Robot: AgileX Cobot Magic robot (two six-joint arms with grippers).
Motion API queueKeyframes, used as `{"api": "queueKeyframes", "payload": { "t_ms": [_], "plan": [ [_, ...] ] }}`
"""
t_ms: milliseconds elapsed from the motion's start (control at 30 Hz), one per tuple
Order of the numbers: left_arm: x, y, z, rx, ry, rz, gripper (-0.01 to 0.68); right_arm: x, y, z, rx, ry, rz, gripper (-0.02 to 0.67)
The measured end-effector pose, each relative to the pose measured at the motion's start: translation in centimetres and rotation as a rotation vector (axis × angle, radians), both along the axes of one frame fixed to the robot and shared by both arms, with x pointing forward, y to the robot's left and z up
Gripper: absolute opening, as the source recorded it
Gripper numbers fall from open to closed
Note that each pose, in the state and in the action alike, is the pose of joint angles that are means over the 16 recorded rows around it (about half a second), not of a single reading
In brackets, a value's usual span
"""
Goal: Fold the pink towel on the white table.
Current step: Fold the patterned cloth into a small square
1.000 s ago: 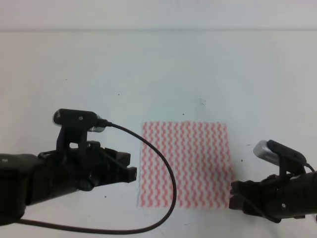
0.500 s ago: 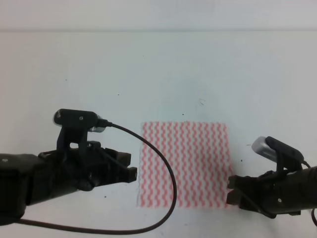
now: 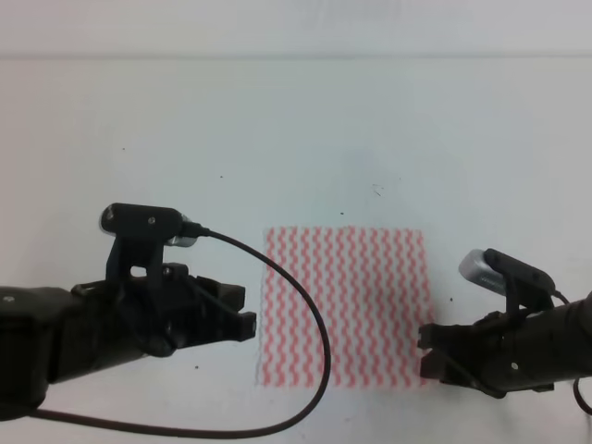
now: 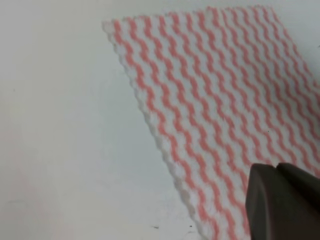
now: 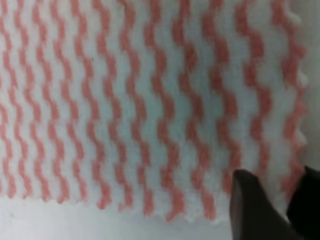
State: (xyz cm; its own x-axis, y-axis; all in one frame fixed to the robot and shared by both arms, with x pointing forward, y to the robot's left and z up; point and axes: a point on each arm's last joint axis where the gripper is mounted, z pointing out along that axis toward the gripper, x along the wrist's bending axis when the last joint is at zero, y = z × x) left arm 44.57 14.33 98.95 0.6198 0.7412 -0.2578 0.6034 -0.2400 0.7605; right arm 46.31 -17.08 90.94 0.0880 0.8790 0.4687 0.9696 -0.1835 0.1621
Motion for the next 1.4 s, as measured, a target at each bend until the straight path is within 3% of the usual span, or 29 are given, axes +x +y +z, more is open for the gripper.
{"api": "queueKeyframes", "payload": {
  "t_ms": [533, 1200, 1400],
  "plan": [
    [-0.1, 0.0, 0.2, 0.011, -0.021, -0.027, -0.004, 0.0, 0.2, 0.4, 0.011, 0.003, 0.027, -0.008],
    [0.4, 0.6, 0.0, 0.133, -0.131, -0.039, 0.000, 1.4, 1.3, 3.6, 0.095, -0.071, 0.050, -0.016],
    [0.2, 0.4, 0.1, 0.147, -0.163, -0.103, 0.086, 2.2, 1.6, 4.8, 0.115, -0.119, 0.045, -0.016]
  ]
}}
